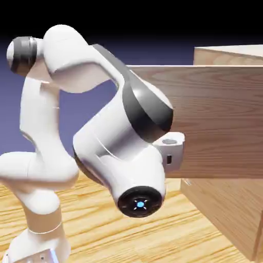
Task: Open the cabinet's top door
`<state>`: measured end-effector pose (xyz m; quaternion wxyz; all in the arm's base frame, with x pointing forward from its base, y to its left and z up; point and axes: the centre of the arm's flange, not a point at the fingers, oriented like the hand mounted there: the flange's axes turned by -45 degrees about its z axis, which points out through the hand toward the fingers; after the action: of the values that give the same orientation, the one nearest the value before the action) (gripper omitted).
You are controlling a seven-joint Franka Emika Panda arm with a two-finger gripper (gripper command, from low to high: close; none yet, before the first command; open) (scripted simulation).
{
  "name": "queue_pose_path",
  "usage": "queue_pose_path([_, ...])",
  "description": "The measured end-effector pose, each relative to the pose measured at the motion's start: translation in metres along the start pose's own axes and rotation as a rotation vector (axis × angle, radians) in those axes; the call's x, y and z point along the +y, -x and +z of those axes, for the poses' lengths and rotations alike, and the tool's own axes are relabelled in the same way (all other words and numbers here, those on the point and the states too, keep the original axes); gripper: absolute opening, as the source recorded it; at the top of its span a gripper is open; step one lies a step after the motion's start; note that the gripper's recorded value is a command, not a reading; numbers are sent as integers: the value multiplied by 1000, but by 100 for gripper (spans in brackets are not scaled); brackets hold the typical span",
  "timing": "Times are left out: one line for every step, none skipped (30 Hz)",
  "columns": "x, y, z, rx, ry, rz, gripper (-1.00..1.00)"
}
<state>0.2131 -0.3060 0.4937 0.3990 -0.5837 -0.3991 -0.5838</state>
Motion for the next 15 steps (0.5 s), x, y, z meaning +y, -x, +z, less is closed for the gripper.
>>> queue_pose_path([3,0,-6,0,-17,0,-100])
queue_pose_path([5,0,-13,0,-35,0,-100])
queue_pose_path([8,0,-19,0,-52,0,-100])
queue_pose_path([11,0,-25,0,-69,0,-100])
queue_pose_path([14,0,-31,0,-87,0,-100])
queue_pose_path([17,0,-37,0,-104,0,-100])
queue_pose_path([20,0,-43,0,-120,0,-100])
queue_pose_path([24,0,-48,0,-138,0,-100])
queue_pose_path([27,0,-55,0,-154,0,-100])
queue_pose_path([30,0,-60,0,-171,0,-100])
queue_pose_path([34,0,-66,0,-188,0,-100])
queue_pose_path([37,0,-72,0,-205,0,-100])
queue_pose_path([41,0,-78,0,-222,0,-100])
queue_pose_path([45,0,-84,0,-239,0,-100])
queue_pose_path([49,0,-90,0,-256,0,-100])
